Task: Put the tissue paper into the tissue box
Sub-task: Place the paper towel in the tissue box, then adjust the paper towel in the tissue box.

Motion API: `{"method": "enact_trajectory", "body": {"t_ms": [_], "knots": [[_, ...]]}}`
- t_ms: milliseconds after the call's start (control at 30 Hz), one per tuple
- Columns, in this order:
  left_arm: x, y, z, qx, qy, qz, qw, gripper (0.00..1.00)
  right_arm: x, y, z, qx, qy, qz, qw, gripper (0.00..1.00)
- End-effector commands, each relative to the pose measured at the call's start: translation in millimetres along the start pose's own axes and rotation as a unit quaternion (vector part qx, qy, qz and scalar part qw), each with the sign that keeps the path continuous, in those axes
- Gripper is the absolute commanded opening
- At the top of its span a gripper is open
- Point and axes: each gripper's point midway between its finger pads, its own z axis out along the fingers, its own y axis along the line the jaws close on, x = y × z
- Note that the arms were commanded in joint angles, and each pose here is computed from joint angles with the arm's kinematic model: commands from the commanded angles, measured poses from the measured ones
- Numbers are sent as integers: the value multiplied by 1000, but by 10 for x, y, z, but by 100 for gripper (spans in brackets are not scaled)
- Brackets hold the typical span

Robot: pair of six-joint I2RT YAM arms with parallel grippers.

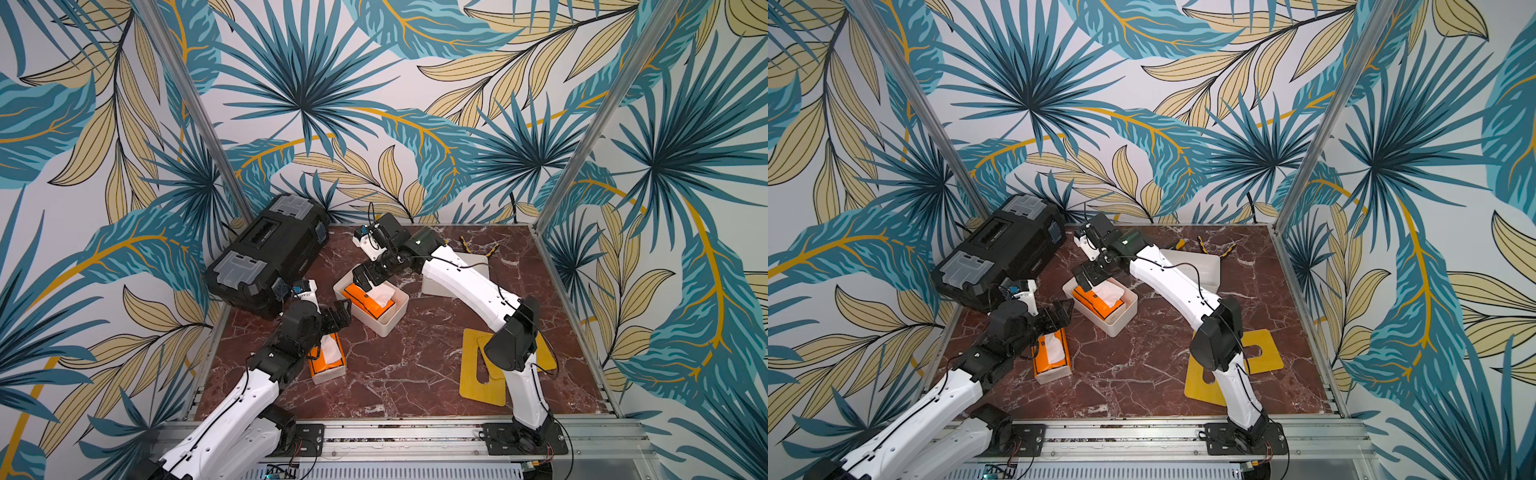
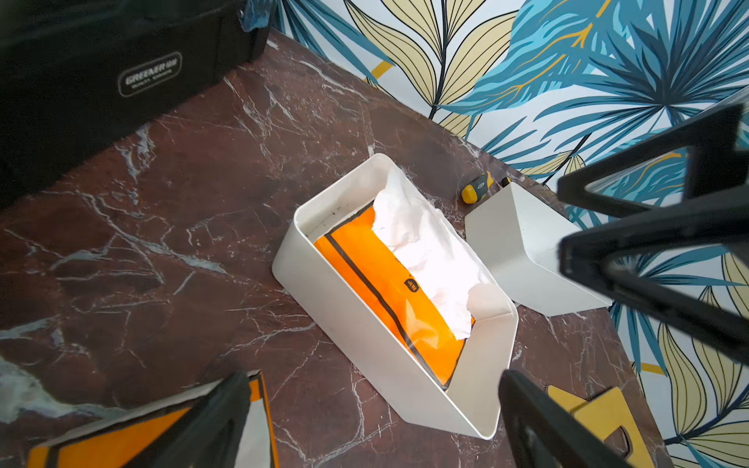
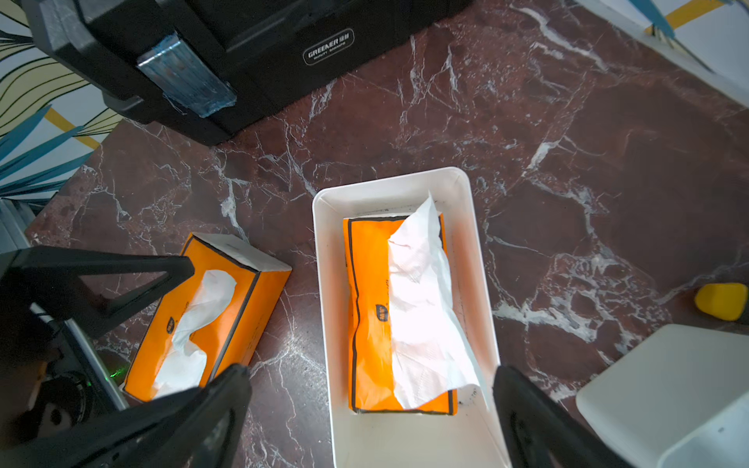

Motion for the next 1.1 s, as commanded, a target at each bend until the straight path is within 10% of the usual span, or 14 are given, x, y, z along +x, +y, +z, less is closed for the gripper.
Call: {"method": "enact_trajectory", "body": {"t_ms": [0, 467, 1067], "knots": [[13, 5, 9, 9, -5, -6, 1000, 100, 198, -5, 473, -7, 36, 23, 999, 100], [58, 44, -4, 13, -10, -27, 1000, 100, 705, 86, 1130, -43, 106, 82, 990, 100], [555, -359, 139, 66, 55, -54, 995, 100, 25, 25, -749, 5, -91, 51, 995, 100]]}}
